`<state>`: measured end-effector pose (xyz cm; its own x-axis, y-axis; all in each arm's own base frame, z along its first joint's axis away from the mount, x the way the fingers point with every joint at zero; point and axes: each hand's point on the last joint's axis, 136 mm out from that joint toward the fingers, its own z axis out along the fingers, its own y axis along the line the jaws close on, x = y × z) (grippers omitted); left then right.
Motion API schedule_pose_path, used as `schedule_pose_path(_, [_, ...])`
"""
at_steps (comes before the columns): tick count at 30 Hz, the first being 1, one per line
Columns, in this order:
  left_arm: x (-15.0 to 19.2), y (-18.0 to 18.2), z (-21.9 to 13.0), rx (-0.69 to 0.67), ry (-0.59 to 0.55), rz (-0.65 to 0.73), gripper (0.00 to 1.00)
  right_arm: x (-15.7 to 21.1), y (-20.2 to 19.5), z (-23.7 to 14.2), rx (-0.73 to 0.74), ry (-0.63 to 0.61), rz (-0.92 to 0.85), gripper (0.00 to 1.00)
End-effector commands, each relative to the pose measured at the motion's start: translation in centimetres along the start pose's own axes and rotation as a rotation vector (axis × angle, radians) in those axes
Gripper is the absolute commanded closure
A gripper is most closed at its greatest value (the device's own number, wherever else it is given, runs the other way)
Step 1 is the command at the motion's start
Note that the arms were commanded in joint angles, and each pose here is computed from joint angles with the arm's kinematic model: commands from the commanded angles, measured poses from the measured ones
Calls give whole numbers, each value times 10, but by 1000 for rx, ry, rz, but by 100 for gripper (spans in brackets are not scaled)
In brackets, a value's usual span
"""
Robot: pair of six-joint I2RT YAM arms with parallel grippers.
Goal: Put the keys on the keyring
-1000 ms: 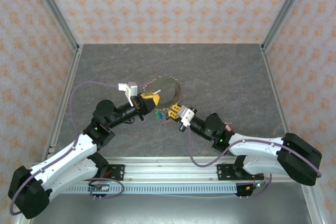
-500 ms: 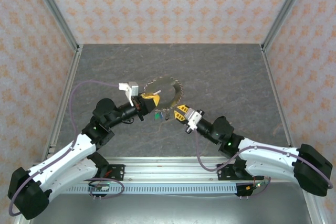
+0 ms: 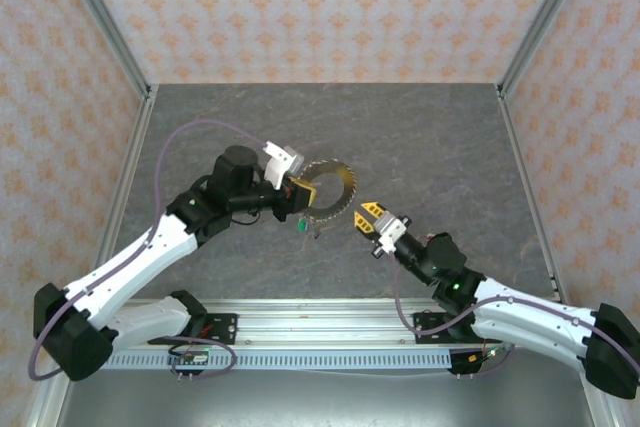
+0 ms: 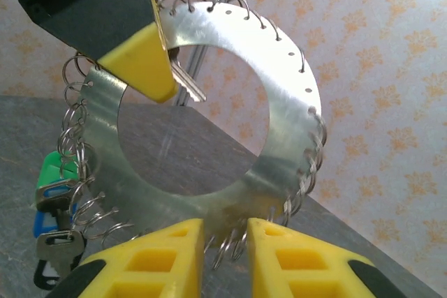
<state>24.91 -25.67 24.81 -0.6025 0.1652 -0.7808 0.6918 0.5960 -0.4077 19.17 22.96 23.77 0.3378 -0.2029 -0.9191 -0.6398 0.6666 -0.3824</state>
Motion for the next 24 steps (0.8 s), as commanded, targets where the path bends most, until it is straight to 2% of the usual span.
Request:
schedule_pose_path(1, [7,-12,-3,65,93,27,100,15,11,-3,-67,57,-7,78])
schedule_pose_path(5, [1,-28,-3,132,49,77,100,18,26,-2,-149,69,-3,78])
schedule_pose_path(14, [2,-36,-18,125,-20,176,100,18,49,3,-275,68,-8,78])
schedule_pose_path(20, [10,-33,-30,82,-40,239,100,24,34,6,-189,98,-28,78])
schedule_pose_path(24, [26,-19,-33,-5,59,248,100,28,20,5,-108,120,-39,78])
